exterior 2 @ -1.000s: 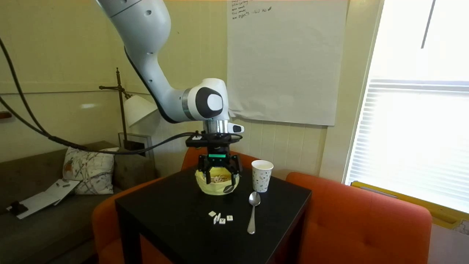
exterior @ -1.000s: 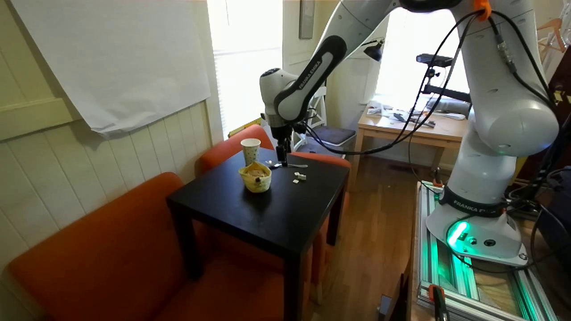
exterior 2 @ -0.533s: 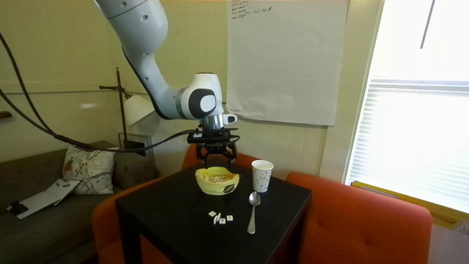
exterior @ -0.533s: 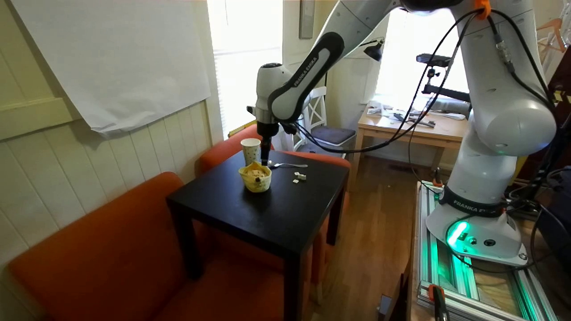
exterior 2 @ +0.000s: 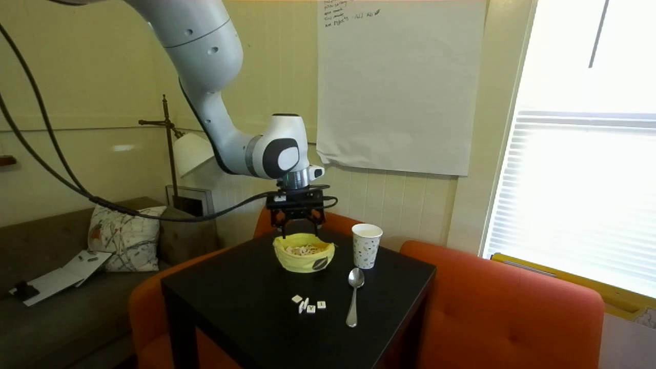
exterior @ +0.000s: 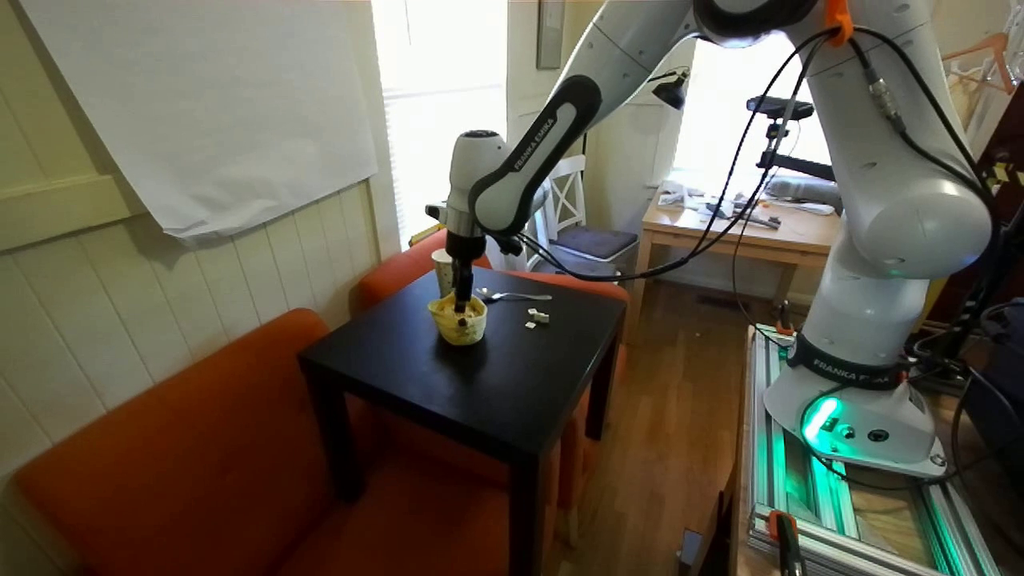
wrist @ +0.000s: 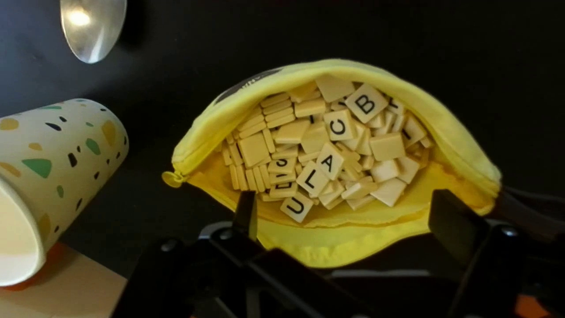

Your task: Remove the tiles from the banana bag.

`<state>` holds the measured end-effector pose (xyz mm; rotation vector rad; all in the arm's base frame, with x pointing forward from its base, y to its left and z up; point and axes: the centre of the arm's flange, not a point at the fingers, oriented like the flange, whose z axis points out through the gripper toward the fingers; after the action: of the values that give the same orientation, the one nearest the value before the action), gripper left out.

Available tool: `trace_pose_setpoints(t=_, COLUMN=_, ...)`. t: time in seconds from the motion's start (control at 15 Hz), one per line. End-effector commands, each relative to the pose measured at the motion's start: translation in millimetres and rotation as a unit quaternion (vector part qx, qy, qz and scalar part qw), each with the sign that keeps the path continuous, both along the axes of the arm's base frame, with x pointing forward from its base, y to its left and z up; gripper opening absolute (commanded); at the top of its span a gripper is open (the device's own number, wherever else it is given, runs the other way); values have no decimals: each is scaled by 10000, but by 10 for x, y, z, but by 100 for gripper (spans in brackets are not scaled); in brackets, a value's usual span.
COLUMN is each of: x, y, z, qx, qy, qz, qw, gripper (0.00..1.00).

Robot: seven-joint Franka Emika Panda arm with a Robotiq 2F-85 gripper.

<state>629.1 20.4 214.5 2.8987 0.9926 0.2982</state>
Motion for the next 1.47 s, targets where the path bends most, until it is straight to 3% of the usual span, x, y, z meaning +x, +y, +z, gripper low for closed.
trace_pose_setpoints(t=0.0, x=231, y=-80, z=-189, qx=-89, qy=69, qz=145, qw=9998, gripper=96)
trace_pose_setpoints(t=0.27, x=351, y=-104, z=-350, qx=-122, qy=206, qz=214, qw=9995, gripper=83)
trace_pose_setpoints(t=0.4, x=394, y=-122, z=-432, qx=-203, qy=193, qz=240, qw=9993, gripper=81)
trace_pose_setpoints(t=0.53, x=422, y=-154, z=-523, qx=-339, qy=200, qz=294, qw=9988, gripper=89)
trace_pose_setpoints(t=0.8, x=466, y=-221, z=-681, qx=-493, qy=327, qz=377, qw=9975, gripper=81)
trace_pose_setpoints(t=1.0, x=495, y=-222, z=-723, qx=-496, qy=458, qz=409, qw=9969, gripper=54)
trace_pose_setpoints(t=1.4, x=512, y=-187, z=-608, qx=-459, qy=608, qz=408, qw=9963, gripper=12)
